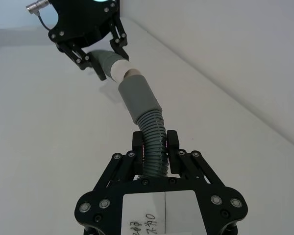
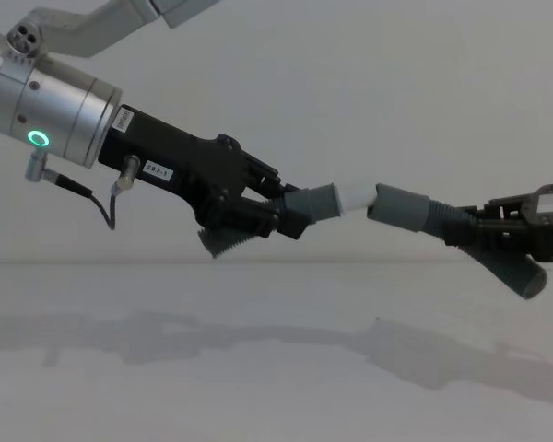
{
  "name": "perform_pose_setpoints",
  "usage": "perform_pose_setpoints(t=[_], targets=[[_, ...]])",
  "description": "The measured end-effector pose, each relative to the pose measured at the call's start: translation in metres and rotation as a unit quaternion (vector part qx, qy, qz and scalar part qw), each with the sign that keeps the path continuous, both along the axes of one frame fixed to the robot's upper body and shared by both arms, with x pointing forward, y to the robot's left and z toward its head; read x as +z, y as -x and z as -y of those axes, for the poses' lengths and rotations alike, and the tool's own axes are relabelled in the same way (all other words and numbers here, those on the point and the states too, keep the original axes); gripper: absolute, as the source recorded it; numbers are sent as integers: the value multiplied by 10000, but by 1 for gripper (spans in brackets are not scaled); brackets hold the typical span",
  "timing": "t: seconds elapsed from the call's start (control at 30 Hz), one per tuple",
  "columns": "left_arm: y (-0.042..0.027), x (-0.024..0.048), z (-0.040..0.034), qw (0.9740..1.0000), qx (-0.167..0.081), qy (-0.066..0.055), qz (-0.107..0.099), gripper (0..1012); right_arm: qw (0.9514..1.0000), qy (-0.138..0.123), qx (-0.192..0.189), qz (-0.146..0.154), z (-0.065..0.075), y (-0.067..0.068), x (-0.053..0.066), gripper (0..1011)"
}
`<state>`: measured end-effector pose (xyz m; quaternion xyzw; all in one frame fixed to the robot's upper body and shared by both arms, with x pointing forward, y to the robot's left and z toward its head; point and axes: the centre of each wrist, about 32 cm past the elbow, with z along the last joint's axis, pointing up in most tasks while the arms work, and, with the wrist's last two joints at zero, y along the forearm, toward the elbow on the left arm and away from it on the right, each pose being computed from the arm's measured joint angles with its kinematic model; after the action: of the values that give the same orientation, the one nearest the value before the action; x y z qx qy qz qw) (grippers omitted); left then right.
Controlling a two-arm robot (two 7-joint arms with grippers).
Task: Use both hands to pick up one end of the pipe from the table, align the ends, and insert them.
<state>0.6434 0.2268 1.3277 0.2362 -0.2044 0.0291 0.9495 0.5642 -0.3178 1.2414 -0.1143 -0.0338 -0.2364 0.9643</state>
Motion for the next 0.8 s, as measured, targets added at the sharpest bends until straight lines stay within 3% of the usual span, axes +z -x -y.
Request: perform_pose_setpoints(t=[0.47,0.8], targets=[[-21,-19,46,9999,-52,-84,-82,351,9999,-79,78,56,-3,-17,55,279],[-36,7,64,9998,24,-195,-95,351,9998,-53,152,145,-5,-23,88,279]])
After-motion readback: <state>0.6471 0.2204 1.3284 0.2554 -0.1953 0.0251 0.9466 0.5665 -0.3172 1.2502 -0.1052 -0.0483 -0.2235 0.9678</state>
